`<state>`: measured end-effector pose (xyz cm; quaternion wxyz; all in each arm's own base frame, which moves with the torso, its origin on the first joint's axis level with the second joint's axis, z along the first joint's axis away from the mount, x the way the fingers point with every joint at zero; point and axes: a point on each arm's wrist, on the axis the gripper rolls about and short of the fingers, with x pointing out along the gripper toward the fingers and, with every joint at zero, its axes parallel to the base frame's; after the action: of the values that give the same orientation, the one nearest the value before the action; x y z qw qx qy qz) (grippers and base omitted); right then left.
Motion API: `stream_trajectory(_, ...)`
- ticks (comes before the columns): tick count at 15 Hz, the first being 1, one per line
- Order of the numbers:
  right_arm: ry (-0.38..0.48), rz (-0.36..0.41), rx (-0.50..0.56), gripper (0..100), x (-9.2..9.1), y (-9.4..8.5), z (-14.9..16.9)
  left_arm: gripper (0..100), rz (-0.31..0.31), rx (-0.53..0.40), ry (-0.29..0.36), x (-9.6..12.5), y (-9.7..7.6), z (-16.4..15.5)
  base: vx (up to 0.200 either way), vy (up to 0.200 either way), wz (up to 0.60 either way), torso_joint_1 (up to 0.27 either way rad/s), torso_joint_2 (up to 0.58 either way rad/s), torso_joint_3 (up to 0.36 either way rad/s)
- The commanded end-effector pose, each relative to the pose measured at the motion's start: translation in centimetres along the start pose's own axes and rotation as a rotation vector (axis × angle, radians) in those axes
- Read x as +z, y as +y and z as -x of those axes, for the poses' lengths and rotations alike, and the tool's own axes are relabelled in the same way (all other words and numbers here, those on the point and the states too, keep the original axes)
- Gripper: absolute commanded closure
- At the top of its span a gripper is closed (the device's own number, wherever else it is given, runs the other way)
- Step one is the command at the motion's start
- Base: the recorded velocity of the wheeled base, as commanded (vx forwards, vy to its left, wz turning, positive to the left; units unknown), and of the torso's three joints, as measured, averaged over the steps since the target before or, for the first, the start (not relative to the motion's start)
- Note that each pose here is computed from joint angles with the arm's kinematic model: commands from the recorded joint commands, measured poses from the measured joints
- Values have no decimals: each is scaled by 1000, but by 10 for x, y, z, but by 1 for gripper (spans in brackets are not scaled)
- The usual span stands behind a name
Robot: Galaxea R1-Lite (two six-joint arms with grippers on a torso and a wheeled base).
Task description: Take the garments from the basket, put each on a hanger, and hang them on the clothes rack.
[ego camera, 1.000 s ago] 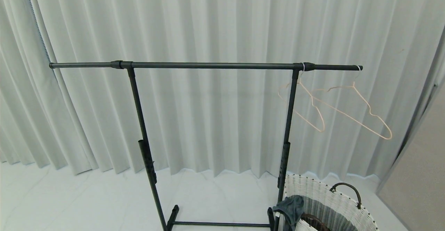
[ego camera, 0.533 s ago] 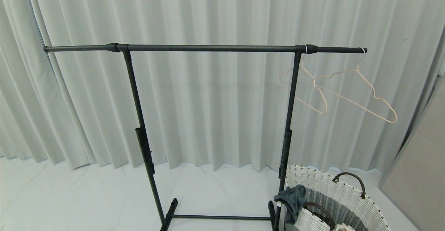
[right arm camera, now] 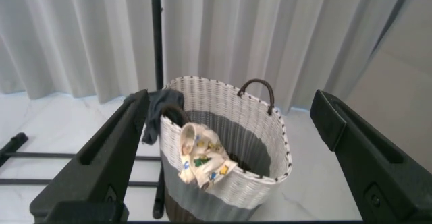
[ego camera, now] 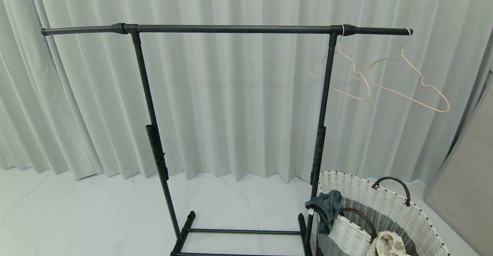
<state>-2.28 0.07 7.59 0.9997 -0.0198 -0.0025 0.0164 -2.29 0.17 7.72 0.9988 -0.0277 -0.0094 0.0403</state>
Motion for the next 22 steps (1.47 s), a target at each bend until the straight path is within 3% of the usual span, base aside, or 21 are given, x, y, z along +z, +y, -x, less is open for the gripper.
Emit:
stream_trajectory(1,0,3,1,0,0,0,0,0,0,2,1,0,0,0,0,0,0,-222,452,227)
stream_trajectory(6,0,11,2,0,0,0,0,0,0,0,1,0,0,0,0,0,0,-171,331,165)
stream_trajectory(8,0,10,2,0,0,0,0,0,-1,2,1,0,0,0,0,0,0,-36,112,41)
stream_trajectory(13,0,11,2,0,0,0,0,0,2,2,1,0,0,0,0,-200,0,-4,24,34)
stream_trajectory(19,-1,46,5,0,0,0,0,0,0,2,1,0,0,0,0,0,0,0,0,0)
stream_trajectory(22,-1,49,5,0,0,0,0,0,2,2,1,0,0,0,200,0,0,1,-1,2)
